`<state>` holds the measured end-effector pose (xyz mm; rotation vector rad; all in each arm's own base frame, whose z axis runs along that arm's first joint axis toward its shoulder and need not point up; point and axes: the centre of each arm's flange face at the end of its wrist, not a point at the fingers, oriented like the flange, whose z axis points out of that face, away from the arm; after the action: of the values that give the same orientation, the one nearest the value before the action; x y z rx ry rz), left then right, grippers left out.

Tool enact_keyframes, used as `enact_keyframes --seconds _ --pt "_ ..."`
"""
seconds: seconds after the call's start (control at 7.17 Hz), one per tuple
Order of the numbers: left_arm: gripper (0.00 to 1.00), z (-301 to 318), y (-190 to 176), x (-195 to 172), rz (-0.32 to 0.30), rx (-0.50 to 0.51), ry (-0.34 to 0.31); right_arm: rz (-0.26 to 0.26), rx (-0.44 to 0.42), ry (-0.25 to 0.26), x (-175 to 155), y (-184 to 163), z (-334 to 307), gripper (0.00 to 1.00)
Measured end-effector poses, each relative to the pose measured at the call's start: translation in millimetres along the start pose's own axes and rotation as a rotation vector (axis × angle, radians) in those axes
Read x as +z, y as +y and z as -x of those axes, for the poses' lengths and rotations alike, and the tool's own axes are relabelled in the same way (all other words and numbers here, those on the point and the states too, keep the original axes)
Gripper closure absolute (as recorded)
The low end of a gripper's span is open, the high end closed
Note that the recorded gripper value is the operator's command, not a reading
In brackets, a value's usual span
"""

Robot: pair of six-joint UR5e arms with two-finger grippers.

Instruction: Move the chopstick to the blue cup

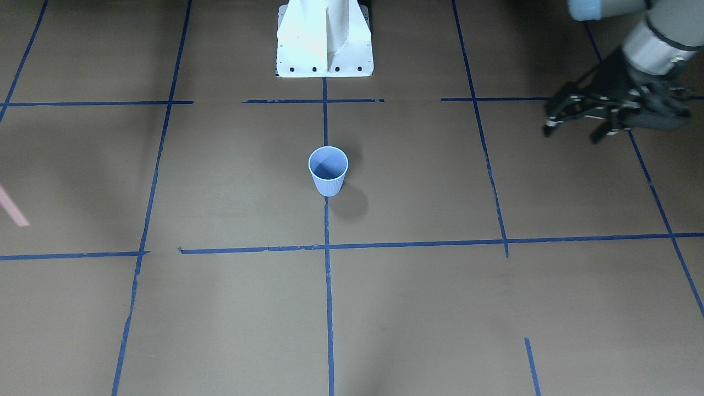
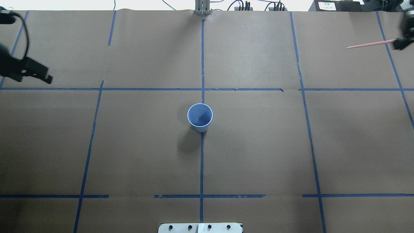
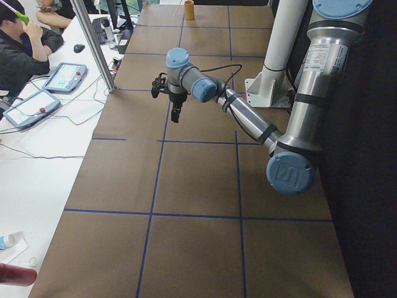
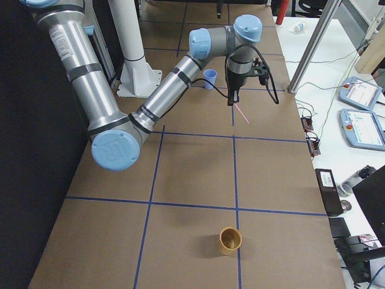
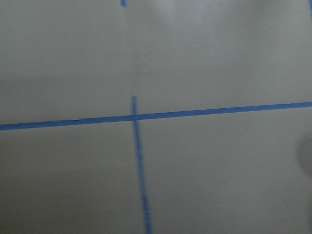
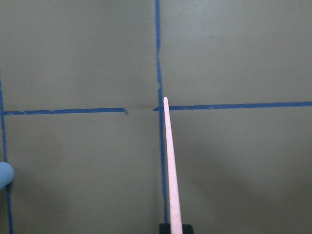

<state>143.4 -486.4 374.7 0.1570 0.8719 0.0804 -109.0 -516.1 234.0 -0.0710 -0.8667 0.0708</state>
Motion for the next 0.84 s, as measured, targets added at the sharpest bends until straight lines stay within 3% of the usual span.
enact_keyframes --seconds 0.28,0.42,0.84 --pt "0.00 83.4 7.5 6.5 0.030 0.065 -0.057 0.043 0.149 -0.001 45.7 52.9 143.3 1.00" --pt "0.00 125.5 5.7 13.0 0.056 0.092 -0.063 0.032 0.187 -0.008 70.7 85.3 195.7 1.00" --pt "0.00 219.0 6.1 16.7 0.088 0.130 -0.030 0.022 0.173 -0.039 119.5 159.7 282.6 1.00"
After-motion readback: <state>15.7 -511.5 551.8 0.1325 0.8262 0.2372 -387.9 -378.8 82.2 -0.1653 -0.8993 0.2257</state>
